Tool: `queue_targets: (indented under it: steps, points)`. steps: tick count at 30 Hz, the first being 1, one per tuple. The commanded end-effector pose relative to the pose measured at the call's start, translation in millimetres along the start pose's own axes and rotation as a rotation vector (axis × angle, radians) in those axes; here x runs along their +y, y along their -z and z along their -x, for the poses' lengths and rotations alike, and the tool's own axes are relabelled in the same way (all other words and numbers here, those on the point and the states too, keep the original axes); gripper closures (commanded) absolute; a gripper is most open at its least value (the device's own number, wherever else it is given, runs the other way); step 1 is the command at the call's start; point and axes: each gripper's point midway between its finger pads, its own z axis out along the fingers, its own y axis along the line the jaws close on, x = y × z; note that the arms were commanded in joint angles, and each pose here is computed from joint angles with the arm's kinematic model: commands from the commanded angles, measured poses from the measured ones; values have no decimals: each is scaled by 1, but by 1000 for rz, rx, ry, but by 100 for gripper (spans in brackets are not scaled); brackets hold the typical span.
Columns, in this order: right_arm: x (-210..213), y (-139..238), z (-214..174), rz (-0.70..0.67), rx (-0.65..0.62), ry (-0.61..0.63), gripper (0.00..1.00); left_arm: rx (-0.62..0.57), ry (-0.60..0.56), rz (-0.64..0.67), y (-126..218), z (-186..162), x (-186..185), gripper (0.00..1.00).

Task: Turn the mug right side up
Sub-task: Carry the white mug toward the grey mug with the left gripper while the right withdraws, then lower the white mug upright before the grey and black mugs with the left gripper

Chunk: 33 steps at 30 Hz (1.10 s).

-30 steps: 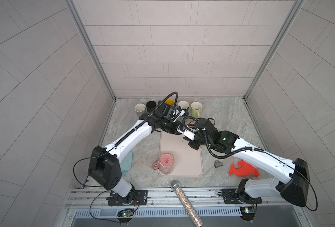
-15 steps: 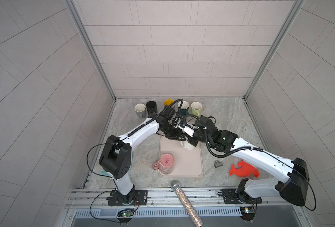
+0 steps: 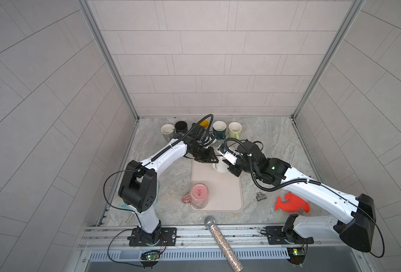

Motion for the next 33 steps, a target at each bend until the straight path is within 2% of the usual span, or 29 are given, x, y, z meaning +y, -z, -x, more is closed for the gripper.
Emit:
queue_targets:
  steps: [1,11,24,33]
  points:
    - [-7,15,-4,-32,0,-37,78,-98,-52,-19,17,28,-9,100]
    - [-12,28,-7,-60,-12,-57,78,-211,3,97,50,39,30,100]
    - [-11,30,-7,-58,-14,-61,79,-380,78,312,99,25,83,100]
    - [-13,31,-7,-65,-17,-57,79,-576,118,464,122,27,121,100]
